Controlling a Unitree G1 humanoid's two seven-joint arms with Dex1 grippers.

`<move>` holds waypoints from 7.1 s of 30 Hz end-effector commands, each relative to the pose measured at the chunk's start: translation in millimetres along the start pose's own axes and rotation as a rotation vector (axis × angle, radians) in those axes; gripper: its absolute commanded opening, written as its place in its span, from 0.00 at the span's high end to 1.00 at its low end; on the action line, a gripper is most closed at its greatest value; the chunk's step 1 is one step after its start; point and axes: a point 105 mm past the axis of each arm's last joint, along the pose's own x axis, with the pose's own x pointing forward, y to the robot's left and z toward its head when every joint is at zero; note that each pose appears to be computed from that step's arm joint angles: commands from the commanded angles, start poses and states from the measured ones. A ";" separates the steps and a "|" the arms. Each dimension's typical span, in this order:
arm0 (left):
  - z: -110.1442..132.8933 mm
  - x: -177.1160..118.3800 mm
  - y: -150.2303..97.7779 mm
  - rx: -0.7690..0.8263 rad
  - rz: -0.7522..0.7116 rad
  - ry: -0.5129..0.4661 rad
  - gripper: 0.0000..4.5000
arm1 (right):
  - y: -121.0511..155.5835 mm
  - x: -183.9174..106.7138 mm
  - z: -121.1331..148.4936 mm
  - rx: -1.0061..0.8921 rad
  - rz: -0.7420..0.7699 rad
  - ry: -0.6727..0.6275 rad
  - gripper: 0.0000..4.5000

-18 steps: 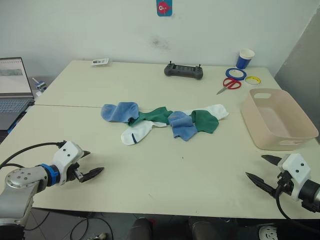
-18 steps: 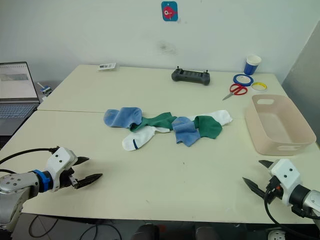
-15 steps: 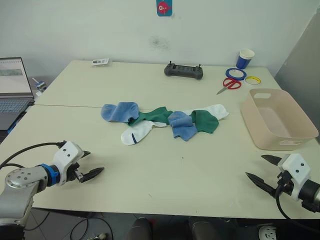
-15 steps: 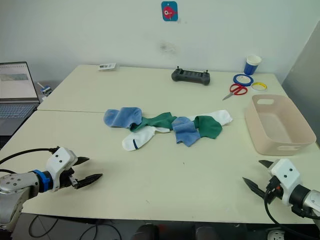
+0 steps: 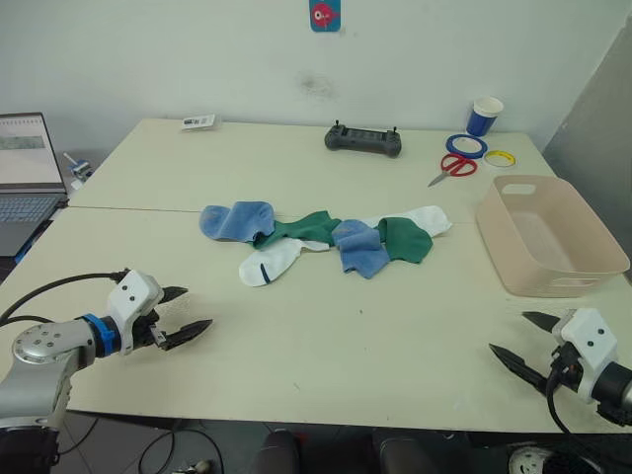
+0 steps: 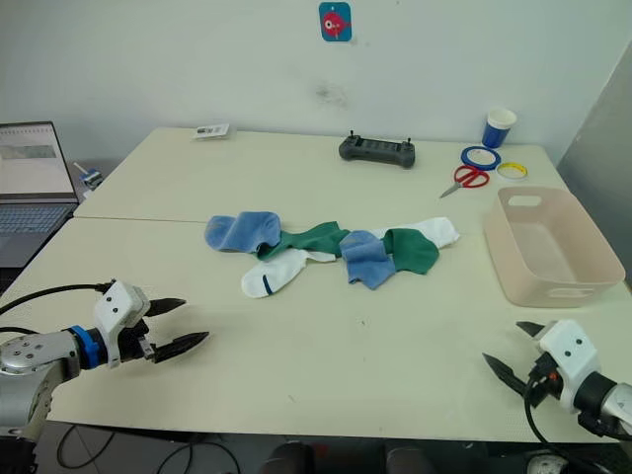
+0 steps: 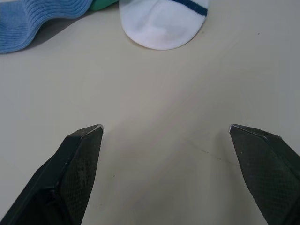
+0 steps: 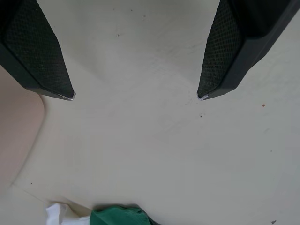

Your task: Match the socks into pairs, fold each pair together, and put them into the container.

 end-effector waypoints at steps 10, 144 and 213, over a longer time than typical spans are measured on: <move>14.8 -1.2 -3.4 -0.017 -0.009 -0.027 0.00 | 0.5 -3.5 19.2 -0.022 -0.026 -0.050 0.00; 88.7 147.3 -115.7 1.014 -0.651 -0.238 0.63 | 87.0 20.0 75.8 -0.336 0.374 -0.091 0.44; 73.4 117.2 -97.5 0.091 -0.799 0.184 1.00 | 85.0 72.3 48.1 0.214 0.300 0.091 0.95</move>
